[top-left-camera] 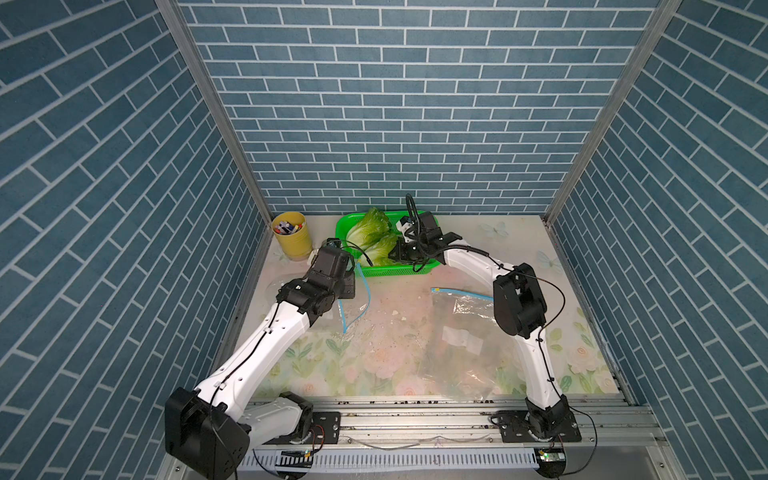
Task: Put the chinese cabbages into a zipper bag and zip it
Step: Move the basket to the center of the board, then pick up the Chinese cabbage from the basket, then place the Chinese cabbage in the zipper food storage bag.
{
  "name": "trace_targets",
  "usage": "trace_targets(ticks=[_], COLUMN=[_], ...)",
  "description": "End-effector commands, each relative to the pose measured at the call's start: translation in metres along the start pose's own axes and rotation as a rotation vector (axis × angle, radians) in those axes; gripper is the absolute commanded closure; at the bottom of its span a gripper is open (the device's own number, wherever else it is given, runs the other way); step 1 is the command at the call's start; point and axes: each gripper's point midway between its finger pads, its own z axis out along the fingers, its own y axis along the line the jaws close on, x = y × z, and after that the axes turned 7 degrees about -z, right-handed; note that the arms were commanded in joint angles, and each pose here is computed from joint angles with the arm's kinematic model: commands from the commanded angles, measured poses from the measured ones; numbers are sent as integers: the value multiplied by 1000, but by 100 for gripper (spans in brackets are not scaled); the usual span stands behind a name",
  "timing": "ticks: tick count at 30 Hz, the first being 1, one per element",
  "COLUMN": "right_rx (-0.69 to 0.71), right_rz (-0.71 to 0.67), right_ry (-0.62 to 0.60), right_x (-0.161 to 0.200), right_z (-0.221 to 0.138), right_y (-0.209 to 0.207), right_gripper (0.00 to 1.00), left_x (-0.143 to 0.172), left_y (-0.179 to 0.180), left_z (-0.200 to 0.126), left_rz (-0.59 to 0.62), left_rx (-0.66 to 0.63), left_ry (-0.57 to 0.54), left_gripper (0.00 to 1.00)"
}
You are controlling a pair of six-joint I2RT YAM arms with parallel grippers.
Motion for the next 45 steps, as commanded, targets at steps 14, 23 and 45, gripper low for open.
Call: trace_targets(ticks=[14, 23, 45], right_rx=[-43, -51, -133], right_rz=[-79, -133, -189], right_ry=[-202, -260, -300], right_x=[-45, -50, 15], right_z=[-83, -130, -230], right_y=[41, 61, 107], right_gripper=[99, 100, 100], left_x=[-3, 4, -11], left_y=[-13, -22, -45], left_z=[0, -2, 19], left_rz=[-43, -26, -38], left_rx=[70, 128, 167], left_ry=[12, 45, 53], left_gripper=[100, 100, 100])
